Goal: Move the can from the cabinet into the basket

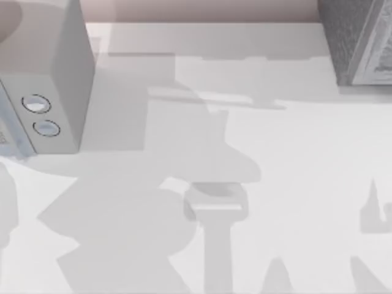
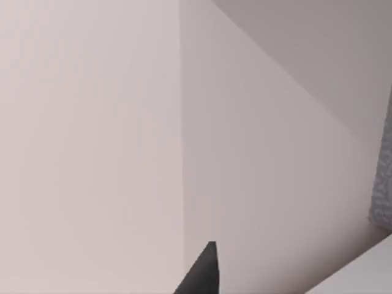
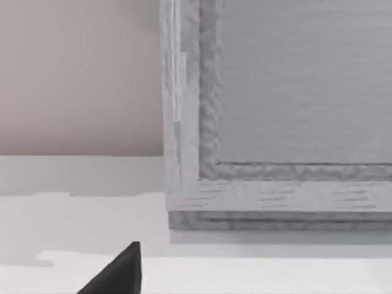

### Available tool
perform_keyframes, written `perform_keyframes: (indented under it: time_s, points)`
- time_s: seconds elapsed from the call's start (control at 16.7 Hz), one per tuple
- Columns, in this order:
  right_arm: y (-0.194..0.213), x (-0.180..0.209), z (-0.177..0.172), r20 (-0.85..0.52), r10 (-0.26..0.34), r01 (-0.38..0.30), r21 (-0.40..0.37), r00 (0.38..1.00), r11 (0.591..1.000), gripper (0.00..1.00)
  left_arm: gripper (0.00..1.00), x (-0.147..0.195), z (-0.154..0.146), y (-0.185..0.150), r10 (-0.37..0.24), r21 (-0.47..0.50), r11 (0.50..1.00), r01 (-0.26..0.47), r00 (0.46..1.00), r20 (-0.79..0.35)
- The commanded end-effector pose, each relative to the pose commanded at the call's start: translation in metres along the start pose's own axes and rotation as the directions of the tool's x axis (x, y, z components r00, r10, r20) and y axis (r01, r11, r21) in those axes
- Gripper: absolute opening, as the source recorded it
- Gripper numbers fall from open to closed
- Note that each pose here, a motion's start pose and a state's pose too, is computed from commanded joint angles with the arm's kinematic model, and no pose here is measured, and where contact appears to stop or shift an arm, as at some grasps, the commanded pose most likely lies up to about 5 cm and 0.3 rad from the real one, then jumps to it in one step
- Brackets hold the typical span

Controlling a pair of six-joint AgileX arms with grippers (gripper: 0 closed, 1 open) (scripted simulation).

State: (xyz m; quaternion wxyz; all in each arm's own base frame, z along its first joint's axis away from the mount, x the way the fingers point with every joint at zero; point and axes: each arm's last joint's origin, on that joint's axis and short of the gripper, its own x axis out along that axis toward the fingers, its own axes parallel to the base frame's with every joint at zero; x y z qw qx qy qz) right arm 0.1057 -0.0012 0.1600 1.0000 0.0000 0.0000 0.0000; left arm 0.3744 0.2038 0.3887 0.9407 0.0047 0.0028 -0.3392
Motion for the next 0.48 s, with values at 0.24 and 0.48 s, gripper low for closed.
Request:
perform_keyframes:
  time_s: [0.24, 0.48]
  points:
    - [0.0000, 0.0000, 0.0000, 0.000, 0.000, 0.000, 0.000, 1.000, 1.000, 1.00, 1.00, 0.0000, 0.0000, 0.0000, 0.000, 0.000, 1.000, 0.000, 1.000, 0.000]
    - [0.0000, 0.0000, 0.0000, 0.000, 0.000, 0.000, 0.000, 1.000, 1.000, 1.00, 1.00, 0.0000, 0.0000, 0.0000, 0.000, 0.000, 1.000, 0.000, 1.000, 0.000]
